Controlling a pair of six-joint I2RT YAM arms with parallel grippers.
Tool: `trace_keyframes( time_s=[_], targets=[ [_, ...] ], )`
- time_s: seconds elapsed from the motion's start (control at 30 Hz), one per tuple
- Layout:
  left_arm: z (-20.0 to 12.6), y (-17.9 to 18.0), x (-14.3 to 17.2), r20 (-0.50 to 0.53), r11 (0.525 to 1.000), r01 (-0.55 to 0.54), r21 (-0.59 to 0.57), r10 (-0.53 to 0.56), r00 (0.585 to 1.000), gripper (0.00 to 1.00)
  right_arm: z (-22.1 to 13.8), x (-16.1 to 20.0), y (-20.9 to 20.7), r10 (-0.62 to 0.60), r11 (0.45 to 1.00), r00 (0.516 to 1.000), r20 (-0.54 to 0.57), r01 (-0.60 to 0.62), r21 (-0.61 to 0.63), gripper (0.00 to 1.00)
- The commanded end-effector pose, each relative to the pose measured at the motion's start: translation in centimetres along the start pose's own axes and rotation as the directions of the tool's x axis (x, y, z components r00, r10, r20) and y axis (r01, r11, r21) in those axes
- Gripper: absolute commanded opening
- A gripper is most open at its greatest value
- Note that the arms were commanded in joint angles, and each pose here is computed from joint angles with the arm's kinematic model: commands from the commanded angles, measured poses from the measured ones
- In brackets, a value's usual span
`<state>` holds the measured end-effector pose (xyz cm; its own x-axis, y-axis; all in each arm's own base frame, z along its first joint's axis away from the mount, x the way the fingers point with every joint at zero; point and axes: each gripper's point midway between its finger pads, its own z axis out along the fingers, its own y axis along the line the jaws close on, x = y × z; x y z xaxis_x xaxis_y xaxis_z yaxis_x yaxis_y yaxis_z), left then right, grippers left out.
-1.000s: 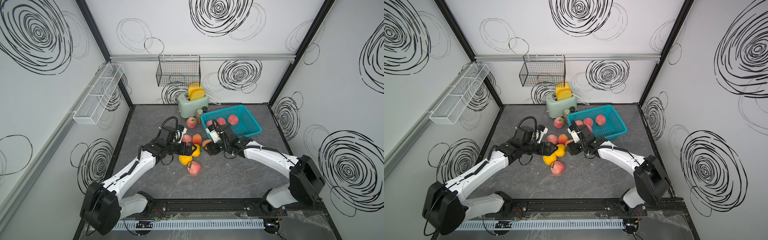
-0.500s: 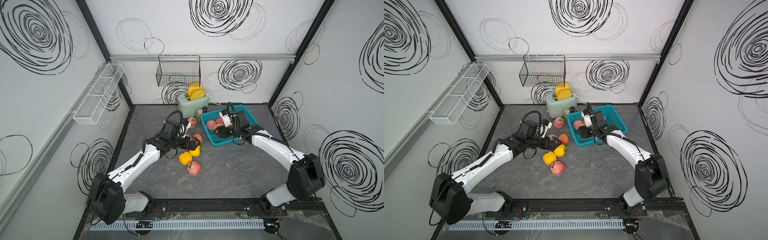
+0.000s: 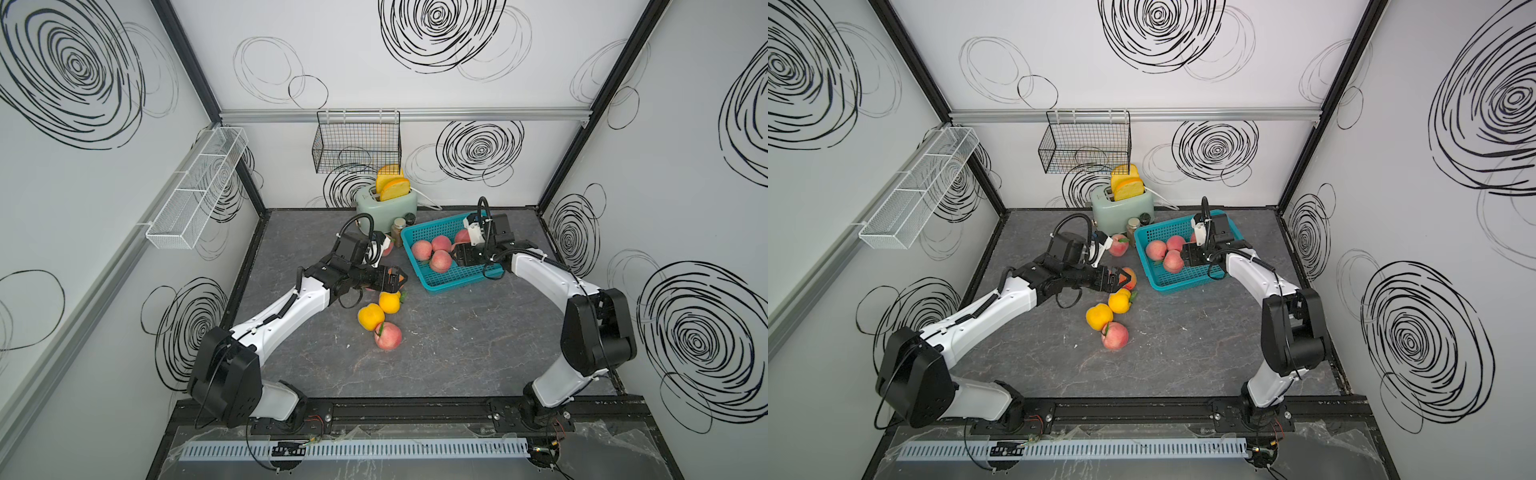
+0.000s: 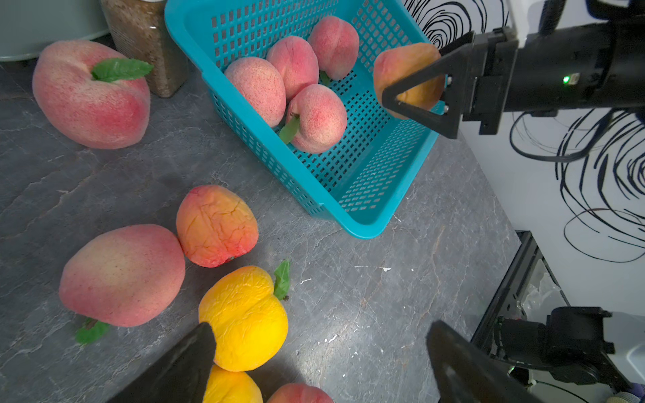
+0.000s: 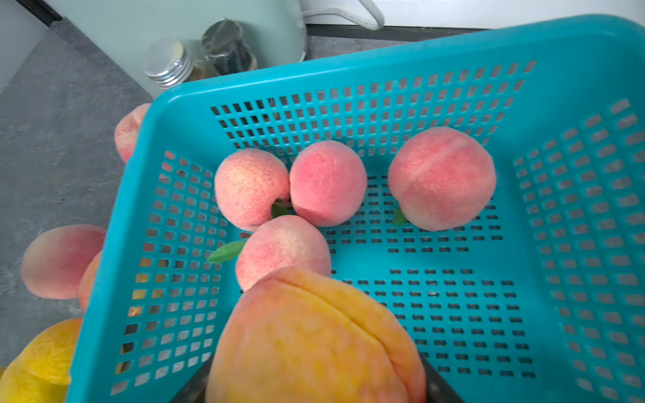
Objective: Put the peaches into the basket
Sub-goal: Place the peach in the basket.
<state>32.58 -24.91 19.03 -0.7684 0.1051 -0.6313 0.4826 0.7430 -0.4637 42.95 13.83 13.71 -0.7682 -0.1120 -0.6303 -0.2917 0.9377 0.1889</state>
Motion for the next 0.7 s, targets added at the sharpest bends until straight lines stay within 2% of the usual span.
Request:
trace_keyframes(
  time_s=[0.0, 0.47, 0.67],
  targets=[
    [0.1, -1.3, -2.1, 0.055, 0.998, -0.058, 0.038, 0.056, 0.997, 0.98, 0.3, -1.7, -0.7, -0.020, 1.000, 0.999, 0.035, 0.020, 0.004, 0.72],
    [0.1, -3.2, -3.9, 0.106, 0.989, -0.101, 0.104, 0.090, 0.990, 0.98, 4.1, -2.2, -3.2, 0.002, 0.999, 1.000, 0.008, -0.003, 0.052, 0.72],
    [0.2, -3.3, -4.0, 0.108, 0.989, -0.100, 0.108, 0.088, 0.990, 0.98, 5.3, -1.2, -3.5, 0.010, 0.999, 1.000, -0.026, -0.009, 0.054, 0.72]
  ],
)
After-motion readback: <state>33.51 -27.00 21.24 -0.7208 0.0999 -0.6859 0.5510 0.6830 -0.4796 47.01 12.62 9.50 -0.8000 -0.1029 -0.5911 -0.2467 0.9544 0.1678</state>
